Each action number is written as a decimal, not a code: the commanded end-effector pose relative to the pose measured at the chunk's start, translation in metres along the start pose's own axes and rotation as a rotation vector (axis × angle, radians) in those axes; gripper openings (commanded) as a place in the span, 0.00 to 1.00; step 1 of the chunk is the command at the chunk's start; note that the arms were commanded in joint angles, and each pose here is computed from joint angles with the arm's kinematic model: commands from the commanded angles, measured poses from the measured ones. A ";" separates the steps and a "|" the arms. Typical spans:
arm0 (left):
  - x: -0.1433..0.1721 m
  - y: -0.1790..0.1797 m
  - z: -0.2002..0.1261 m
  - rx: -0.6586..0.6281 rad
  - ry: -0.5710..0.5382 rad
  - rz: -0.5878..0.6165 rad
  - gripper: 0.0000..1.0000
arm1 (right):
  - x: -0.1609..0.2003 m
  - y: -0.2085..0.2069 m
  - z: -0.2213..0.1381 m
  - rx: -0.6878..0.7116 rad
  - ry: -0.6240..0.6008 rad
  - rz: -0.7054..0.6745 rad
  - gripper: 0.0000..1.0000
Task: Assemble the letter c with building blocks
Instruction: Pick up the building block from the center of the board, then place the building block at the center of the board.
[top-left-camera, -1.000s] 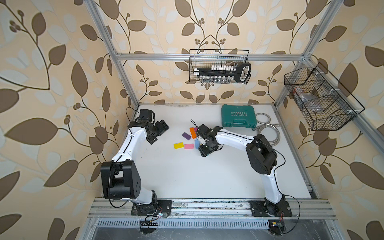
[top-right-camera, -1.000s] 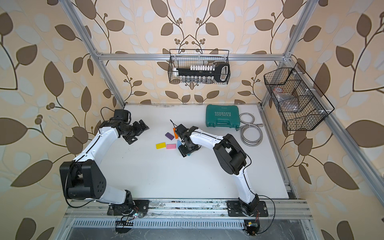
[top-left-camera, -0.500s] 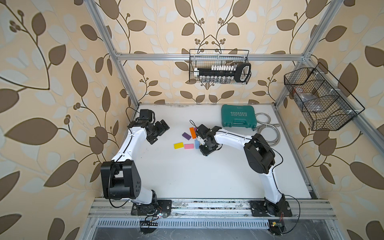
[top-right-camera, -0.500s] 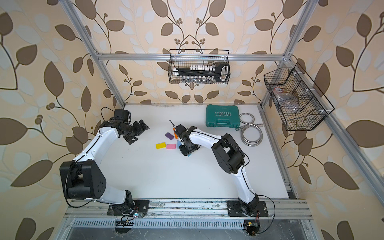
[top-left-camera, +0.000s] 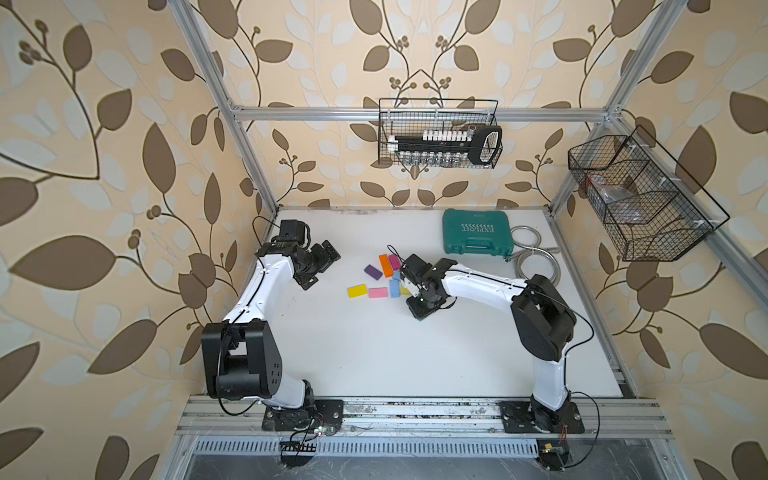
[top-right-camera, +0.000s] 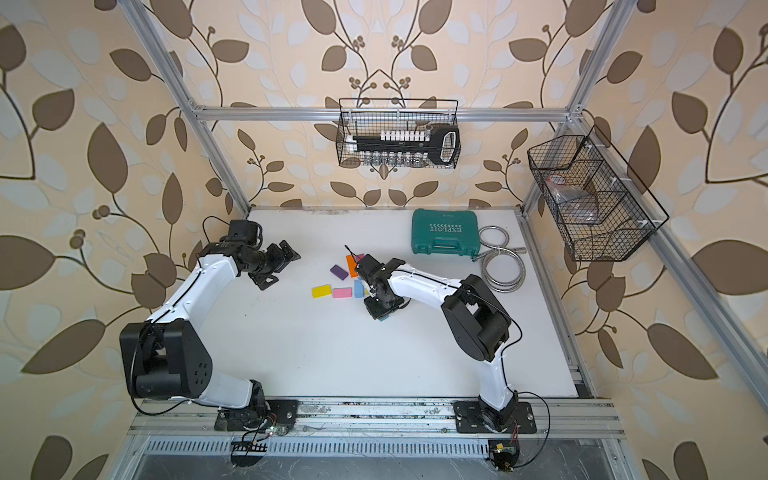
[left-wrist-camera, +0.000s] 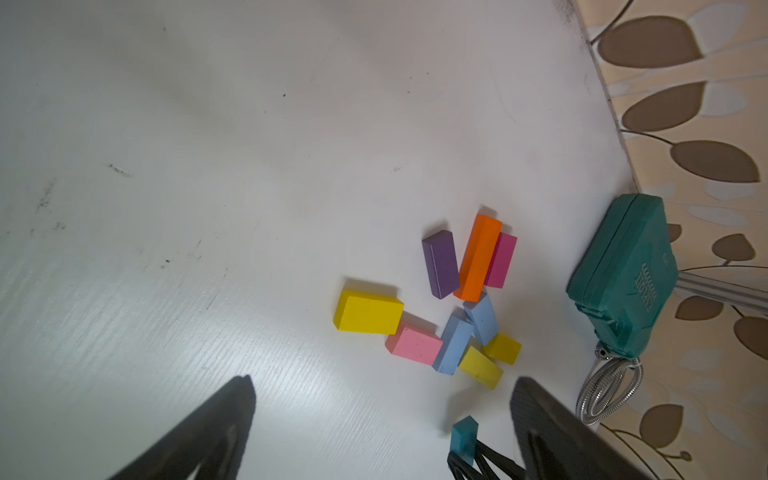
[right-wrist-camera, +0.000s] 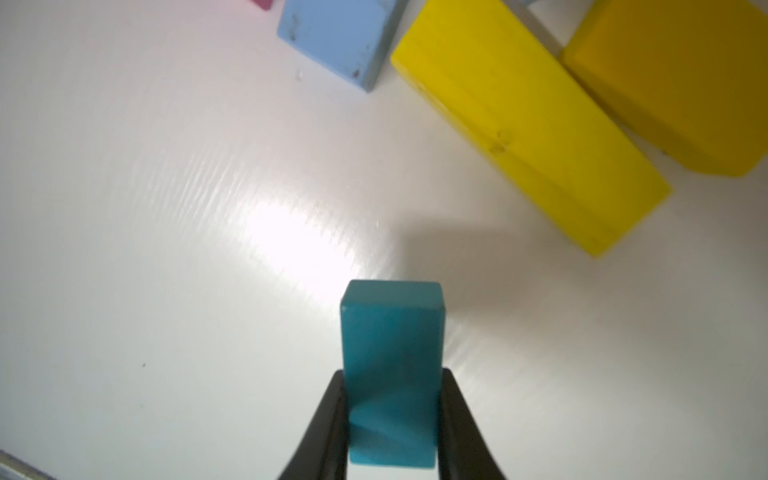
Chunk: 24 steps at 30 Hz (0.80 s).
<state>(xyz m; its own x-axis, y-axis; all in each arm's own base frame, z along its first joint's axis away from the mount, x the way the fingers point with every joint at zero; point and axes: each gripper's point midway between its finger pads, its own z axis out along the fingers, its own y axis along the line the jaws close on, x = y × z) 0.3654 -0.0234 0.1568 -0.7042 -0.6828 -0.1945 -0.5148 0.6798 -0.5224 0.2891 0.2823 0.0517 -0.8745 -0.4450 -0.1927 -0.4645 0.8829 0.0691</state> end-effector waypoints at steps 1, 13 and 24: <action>0.002 -0.007 -0.017 0.053 -0.020 -0.013 0.99 | 0.001 -0.014 -0.012 -0.004 -0.055 0.188 0.14; 0.016 -0.007 -0.014 0.082 0.028 -0.046 0.99 | 0.047 -0.113 0.008 0.085 -0.130 1.000 0.14; 0.018 -0.005 -0.013 0.079 0.035 -0.057 0.99 | 0.063 -0.117 0.023 0.114 -0.099 1.328 0.43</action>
<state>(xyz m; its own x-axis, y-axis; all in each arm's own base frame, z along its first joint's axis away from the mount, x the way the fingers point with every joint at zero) 0.3508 -0.0359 0.1562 -0.7023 -0.7009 -0.1246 -0.5276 0.6299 -0.5699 0.2966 0.1586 0.0189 -0.7076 0.6938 -0.1339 0.6670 0.7184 0.1976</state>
